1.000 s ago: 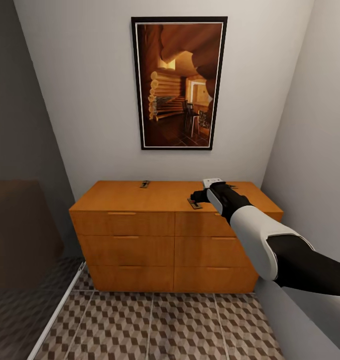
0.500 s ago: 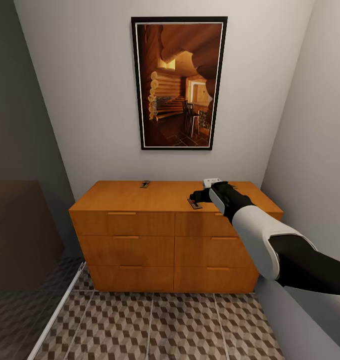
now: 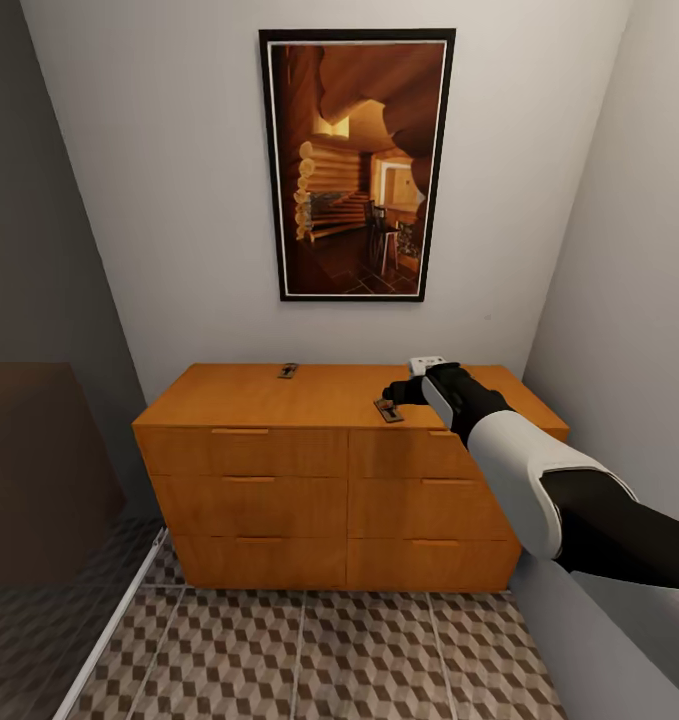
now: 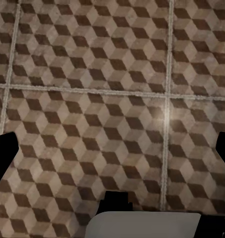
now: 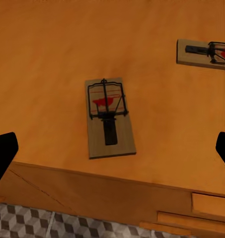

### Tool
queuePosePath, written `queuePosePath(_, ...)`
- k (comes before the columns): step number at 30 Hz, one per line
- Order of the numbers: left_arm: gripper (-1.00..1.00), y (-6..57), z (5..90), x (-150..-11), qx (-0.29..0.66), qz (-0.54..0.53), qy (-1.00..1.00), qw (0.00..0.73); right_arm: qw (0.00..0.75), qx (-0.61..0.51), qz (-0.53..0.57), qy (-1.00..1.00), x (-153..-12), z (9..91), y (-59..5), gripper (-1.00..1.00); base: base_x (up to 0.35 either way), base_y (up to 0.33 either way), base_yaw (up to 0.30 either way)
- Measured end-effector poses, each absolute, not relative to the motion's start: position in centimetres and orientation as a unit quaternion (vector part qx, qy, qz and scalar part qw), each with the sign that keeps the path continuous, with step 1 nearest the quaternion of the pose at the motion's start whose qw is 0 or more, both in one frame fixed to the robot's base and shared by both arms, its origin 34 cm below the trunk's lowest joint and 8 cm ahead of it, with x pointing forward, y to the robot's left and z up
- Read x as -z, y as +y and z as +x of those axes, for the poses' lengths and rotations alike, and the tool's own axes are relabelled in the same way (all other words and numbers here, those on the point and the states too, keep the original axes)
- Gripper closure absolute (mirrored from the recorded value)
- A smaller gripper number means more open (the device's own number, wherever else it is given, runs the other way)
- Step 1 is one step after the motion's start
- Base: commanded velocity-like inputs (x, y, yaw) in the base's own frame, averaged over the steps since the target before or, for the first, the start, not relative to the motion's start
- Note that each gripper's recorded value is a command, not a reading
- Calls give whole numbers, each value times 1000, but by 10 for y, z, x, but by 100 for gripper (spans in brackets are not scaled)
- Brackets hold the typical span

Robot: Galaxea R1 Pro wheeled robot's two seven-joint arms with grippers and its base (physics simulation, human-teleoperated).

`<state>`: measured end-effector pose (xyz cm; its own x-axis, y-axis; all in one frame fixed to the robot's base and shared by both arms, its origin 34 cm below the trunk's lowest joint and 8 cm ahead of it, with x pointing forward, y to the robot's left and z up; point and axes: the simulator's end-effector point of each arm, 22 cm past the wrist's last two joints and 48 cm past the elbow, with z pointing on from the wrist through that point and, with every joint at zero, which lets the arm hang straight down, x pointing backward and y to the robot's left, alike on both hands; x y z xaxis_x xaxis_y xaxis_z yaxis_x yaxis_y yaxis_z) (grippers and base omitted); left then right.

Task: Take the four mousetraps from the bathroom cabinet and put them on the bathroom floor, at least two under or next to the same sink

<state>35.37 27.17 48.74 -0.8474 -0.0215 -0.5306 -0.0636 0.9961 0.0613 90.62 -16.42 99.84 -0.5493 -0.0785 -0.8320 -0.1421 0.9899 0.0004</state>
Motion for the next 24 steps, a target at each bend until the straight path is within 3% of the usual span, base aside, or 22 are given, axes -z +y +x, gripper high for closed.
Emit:
queuePosePath(8,-100,272,354,-487,-38,-22,960,275,471,-34,-62,880,-998,906,-165,-100,134,-72,0)
queuePosePath(24,-100,272,354,-488,-38,-22,960,276,470,-33,-62,880,-998,906,-165,-100,16,-4,0)
